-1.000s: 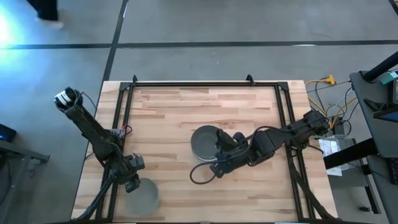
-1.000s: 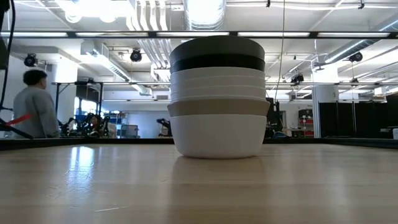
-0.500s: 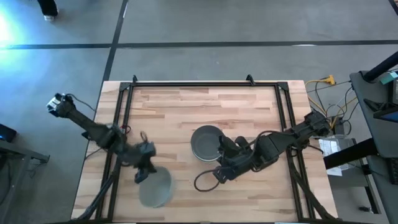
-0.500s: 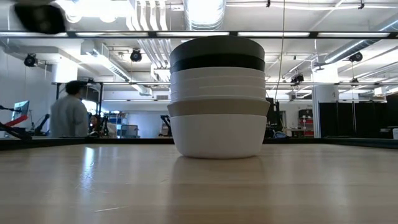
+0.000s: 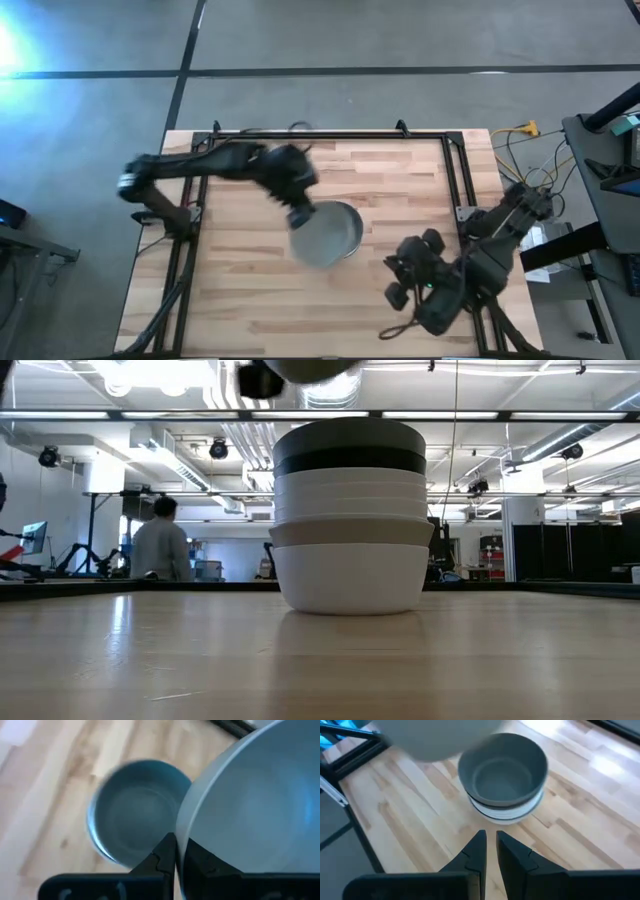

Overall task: Nest bowls inside each other
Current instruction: Stack the gray on top of the dark gray bowl

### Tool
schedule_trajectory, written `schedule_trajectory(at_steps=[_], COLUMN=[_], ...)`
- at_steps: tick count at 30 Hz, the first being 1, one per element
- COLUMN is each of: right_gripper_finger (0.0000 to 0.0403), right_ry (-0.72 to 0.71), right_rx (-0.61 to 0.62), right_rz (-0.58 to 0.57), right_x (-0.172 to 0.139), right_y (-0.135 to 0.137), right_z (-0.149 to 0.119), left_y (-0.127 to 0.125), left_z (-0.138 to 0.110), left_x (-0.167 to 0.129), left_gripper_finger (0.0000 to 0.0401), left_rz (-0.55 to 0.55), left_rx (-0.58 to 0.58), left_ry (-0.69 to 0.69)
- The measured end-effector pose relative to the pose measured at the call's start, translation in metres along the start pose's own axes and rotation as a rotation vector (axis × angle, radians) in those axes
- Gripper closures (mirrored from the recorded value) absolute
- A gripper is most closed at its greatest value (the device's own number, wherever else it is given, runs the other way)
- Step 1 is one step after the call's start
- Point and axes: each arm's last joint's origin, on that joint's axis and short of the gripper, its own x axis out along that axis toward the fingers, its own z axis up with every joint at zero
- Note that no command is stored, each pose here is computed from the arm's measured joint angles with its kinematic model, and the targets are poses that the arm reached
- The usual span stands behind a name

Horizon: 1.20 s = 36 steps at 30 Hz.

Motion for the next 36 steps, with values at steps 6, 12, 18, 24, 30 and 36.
schedule_trajectory(at_steps=[6, 12, 18, 24, 30, 36], right_gripper_finger=[0.0364, 0.0364, 0.0364, 0.0364, 0.0364, 0.0364], right_ry=[-0.045, -0.086, -0.086, -0.086, -0.113, -0.155], right_rx=[-0.046, -0.06, -0.074, -0.095, -0.106, -0.066], right_rz=[-0.026, -0.015, -0.017, -0.018, -0.024, -0.036], right_x=[-0.016, -0.022, -0.022, -0.022, -0.021, -0.018], right_y=[-0.006, -0.013, -0.014, -0.014, -0.014, -0.016], right_z=[-0.018, -0.022, -0.022, -0.022, -0.02, -0.013], left_y=[0.034, 0.052, 0.06, 0.062, 0.062, 0.058], left_z=[0.047, 0.058, 0.051, 0.049, 0.05, 0.051], left_x=[0.055, 0.098, 0.117, 0.113, 0.108, 0.098], left_gripper_finger=[0.0401, 0.0401, 0.0401, 0.0401, 0.0396, 0.0336], left_rz=[0.108, 0.163, 0.223, 0.329, 0.373, 0.358], left_rx=[-0.053, -0.073, -0.072, -0.046, -0.012, 0.064], left_ry=[0.191, 0.37, 0.454, 0.45, 0.439, 0.428])
